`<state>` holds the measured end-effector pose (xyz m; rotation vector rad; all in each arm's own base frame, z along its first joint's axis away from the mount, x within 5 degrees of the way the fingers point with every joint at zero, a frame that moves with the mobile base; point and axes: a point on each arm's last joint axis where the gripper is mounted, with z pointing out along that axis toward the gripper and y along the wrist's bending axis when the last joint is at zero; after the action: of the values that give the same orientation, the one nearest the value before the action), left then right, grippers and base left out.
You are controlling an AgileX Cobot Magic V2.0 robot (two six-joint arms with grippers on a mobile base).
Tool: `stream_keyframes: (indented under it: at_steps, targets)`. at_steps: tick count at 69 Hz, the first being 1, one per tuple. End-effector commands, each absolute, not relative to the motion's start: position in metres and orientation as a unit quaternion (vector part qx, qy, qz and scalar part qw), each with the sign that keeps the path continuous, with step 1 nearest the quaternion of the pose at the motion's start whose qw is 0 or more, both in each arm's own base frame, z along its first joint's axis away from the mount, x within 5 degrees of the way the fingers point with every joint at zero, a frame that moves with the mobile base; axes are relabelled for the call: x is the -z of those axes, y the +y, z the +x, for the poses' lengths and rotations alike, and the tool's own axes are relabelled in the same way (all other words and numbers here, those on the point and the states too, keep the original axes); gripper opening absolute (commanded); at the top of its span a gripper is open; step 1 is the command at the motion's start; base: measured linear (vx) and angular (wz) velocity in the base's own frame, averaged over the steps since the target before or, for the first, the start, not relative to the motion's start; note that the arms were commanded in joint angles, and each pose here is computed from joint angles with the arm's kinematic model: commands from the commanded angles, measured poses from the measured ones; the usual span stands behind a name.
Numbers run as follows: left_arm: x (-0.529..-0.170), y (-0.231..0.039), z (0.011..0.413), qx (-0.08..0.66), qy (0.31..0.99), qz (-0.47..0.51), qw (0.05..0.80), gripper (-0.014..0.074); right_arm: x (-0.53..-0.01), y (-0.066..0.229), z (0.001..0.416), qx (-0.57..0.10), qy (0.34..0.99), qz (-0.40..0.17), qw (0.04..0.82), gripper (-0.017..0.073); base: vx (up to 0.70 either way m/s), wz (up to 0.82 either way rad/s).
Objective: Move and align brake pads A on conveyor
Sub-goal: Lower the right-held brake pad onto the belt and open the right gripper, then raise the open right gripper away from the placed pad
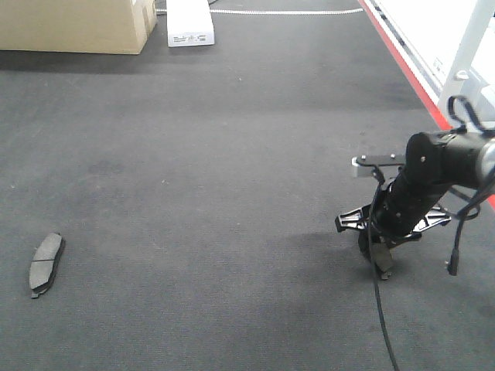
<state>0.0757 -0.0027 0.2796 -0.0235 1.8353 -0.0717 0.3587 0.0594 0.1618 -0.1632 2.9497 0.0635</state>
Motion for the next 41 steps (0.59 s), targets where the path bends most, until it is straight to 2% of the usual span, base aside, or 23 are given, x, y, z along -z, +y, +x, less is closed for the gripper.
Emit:
stream_keyframes:
  at_steps: [1, 7, 14, 26, 41]
  targets:
    - [-0.294, -0.004, 0.078, 0.038, 0.766, -0.01, 0.641, 0.0471, -0.182, 0.059, 0.365, -0.024, 0.989, -0.058, 0.132, 0.0336, 0.0, 0.0]
    - [-0.294, -0.004, 0.078, 0.038, 0.766, -0.01, 0.641, 0.0471, -0.185, 0.059, 0.366, -0.025, 0.987, -0.058, 0.144, 0.0449, 0.0, 0.0]
    - [-0.294, -0.004, 0.078, 0.038, 0.766, -0.01, 0.641, 0.0471, -0.2, 0.058, 0.364, -0.026, 0.984, -0.059, 0.166, 0.0528, 0.0, 0.0]
    - [-0.294, -0.004, 0.078, 0.038, 0.766, -0.01, 0.641, 0.0471, -0.242, 0.054, 0.348, -0.017, 0.971, -0.075, 0.225, 0.0547, 0.0, 0.0]
    - [-0.294, -0.004, 0.078, 0.038, 0.766, -0.01, 0.641, 0.0471, -0.28, 0.044, 0.3, -0.003, 0.936, -0.1, 0.337, 0.0547, 0.0, 0.0]
